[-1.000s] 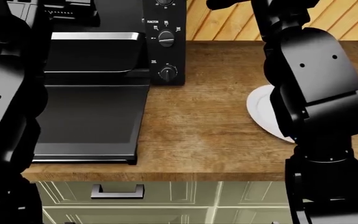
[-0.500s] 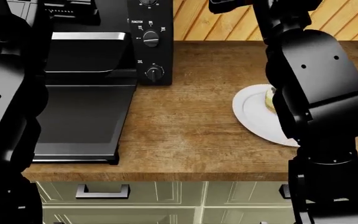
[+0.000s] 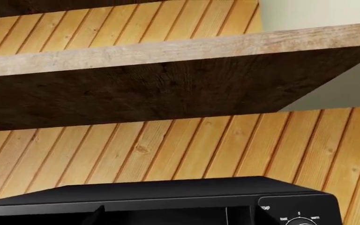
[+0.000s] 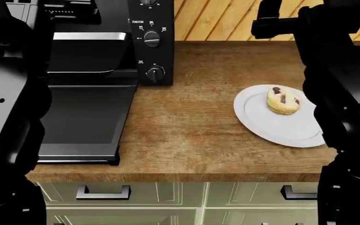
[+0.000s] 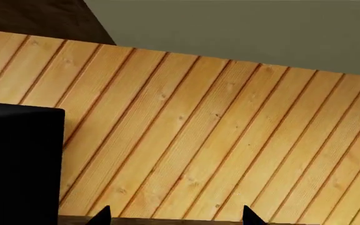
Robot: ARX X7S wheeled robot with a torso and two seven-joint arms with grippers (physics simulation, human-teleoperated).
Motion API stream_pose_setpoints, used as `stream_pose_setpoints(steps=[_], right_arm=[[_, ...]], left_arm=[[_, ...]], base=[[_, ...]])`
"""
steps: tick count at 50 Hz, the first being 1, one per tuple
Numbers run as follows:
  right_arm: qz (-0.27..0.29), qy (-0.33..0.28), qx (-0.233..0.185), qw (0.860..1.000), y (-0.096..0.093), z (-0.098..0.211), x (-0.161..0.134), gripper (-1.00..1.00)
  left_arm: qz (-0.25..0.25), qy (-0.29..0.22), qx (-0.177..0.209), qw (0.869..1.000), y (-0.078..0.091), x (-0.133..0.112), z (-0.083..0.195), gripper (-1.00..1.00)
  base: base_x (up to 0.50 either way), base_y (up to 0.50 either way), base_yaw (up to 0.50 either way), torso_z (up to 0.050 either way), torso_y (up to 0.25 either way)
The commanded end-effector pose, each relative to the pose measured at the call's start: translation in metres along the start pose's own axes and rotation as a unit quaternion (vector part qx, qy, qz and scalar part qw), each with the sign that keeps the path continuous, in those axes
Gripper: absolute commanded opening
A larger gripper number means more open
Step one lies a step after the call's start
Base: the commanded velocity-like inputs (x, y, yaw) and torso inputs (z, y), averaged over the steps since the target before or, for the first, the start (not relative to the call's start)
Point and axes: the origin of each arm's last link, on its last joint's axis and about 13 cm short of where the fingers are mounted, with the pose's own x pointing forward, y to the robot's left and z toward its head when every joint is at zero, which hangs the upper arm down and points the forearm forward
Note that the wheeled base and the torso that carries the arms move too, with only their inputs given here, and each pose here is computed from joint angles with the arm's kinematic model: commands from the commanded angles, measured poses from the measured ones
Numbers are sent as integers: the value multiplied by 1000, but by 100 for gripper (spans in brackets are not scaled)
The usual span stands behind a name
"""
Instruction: Place the scone on the tray of the toaster oven.
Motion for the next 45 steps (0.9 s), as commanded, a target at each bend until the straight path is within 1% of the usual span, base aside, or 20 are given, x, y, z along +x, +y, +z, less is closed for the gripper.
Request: stream_pose_setpoints(steps=[1, 12, 23, 25, 29, 34, 37, 39, 45], right_arm=[[-23, 76, 14, 997, -13, -10, -16, 100], [-33, 90, -6, 995, -19, -19, -28, 100], [-33, 90, -6, 995, -19, -19, -28, 100], [-33, 127, -4, 991, -19, -28, -19, 100], [-34, 160, 4, 986, -18, -30, -9, 100], [-35, 188, 5, 982, -17, -31, 0, 100], [-37, 216, 7, 976, -17, -36, 4, 100], [-41, 221, 2, 974, -16, -38, 7, 100], [-36, 250, -2, 968, -15, -45, 5, 100]], left_arm=[[2, -4, -7, 1000, -1, 0, -1, 100], [2, -7, -12, 1000, -2, 1, -1, 100], [2, -7, -12, 1000, -2, 1, -1, 100], [2, -7, -12, 1000, -1, 0, -1, 100], [2, -7, -13, 1000, -1, -1, -1, 100], [2, -5, -15, 1000, -1, -2, -2, 100], [2, -4, -16, 1000, -1, -2, -2, 100], [4, -4, -15, 1000, -1, -2, -2, 100], [4, -4, -15, 1000, 0, -3, -2, 100]], base=[[0, 0, 0, 0, 0], [0, 0, 0, 0, 0], [0, 0, 0, 0, 0], [0, 0, 0, 0, 0], [0, 0, 0, 0, 0], [0, 0, 0, 0, 0], [0, 0, 0, 0, 0], [0, 0, 0, 0, 0], [0, 0, 0, 0, 0]])
